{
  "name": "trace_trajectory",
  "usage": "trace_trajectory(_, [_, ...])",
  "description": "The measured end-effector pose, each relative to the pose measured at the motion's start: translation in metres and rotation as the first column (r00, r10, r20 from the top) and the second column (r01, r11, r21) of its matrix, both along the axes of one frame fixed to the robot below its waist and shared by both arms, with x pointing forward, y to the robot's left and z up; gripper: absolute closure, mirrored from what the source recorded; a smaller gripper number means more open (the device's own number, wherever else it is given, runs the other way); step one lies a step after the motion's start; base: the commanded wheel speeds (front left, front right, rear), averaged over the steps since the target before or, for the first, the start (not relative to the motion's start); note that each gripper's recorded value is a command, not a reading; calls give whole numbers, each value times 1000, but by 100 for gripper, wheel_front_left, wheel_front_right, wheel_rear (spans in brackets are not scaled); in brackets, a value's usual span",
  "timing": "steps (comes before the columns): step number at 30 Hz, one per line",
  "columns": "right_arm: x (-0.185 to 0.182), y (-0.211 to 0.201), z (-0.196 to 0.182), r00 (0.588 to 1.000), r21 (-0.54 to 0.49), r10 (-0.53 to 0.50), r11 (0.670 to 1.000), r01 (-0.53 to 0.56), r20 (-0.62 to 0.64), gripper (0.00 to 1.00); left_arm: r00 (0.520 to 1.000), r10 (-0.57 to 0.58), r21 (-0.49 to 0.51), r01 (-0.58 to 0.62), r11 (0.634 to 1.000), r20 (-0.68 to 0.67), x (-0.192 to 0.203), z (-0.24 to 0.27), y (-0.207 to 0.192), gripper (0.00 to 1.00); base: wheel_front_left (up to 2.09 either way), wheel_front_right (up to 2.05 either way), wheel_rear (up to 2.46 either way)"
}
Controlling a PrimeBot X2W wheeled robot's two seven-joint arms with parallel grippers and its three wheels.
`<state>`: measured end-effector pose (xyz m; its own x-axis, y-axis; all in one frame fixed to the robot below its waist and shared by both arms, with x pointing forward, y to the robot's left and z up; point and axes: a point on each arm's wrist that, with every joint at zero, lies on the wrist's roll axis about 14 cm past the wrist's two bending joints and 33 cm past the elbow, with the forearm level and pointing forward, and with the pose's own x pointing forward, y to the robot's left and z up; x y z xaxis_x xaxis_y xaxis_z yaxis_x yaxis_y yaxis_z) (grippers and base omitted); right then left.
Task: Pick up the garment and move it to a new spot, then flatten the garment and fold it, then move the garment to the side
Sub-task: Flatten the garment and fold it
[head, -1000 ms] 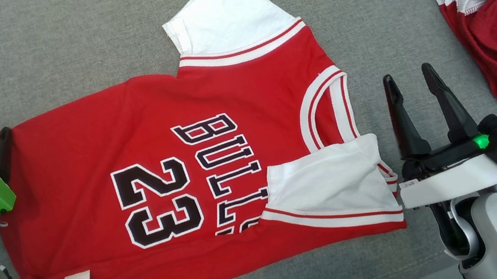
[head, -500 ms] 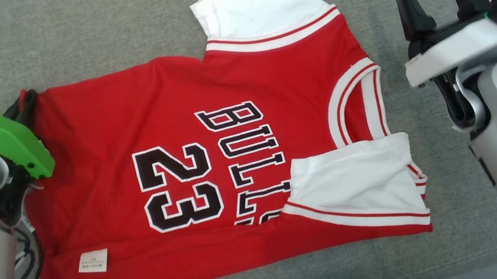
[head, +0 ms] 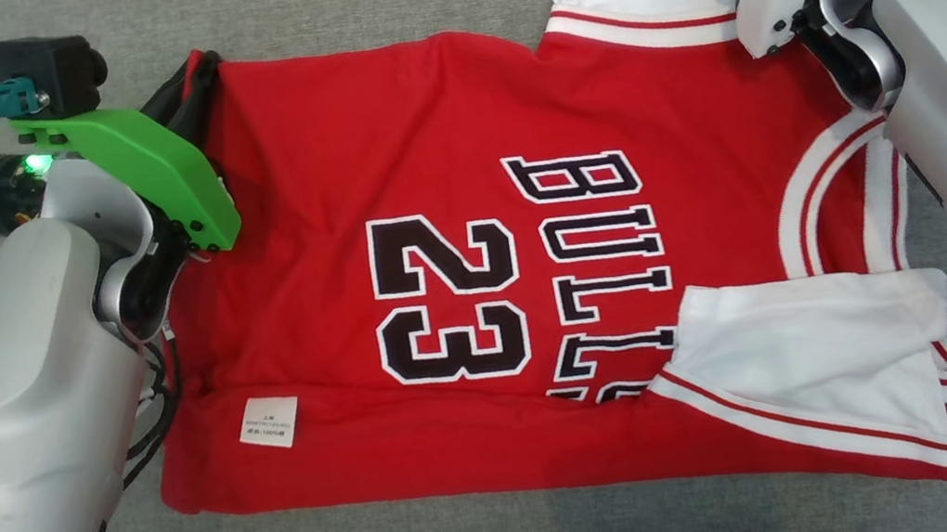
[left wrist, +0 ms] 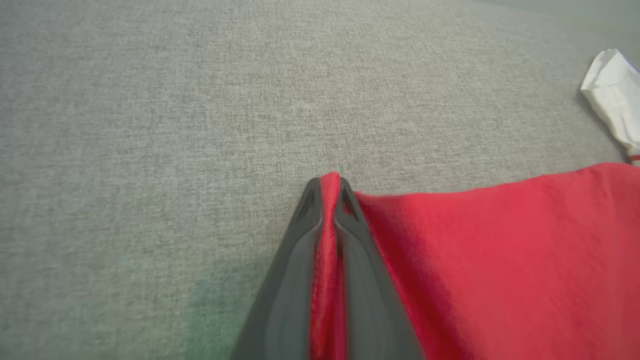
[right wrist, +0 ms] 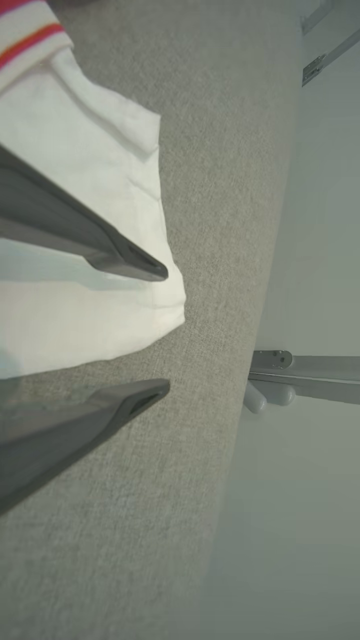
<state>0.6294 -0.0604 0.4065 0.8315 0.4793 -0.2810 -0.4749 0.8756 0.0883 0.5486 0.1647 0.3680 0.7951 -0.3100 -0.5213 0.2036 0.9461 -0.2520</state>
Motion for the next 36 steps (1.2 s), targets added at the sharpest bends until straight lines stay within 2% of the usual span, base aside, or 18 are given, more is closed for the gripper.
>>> trace_trajectory(5, [6,17,-26,994,-54,56,997,-61,-92,0,1000,11,10,-11,1000,-2,-1,-6,9,100,0,0,0])
trace_trajectory(6, [7,19,-29,992,-65,63,995,-70,-108,29,1000,12,12,-12,1000,-5,-2,-8,10,100,0,0,0])
trace_trajectory(8, [10,20,-33,989,-79,73,993,-84,-132,100,1000,11,16,-11,1000,-1,-1,-9,11,100,0,0,0])
trace_trajectory(15, [16,7,-19,989,-102,80,990,-93,-124,100,998,26,16,-27,1000,49,7,0,19,100,0,0,0])
trace_trajectory(26, [30,-14,69,990,9,64,998,-66,124,100,975,52,-17,-50,999,217,27,48,31,100,0,0,0])
trace_trajectory(36, [-20,-22,91,980,170,72,980,-104,184,100,960,101,-136,-67,988,261,2,59,33,100,0,0,0])
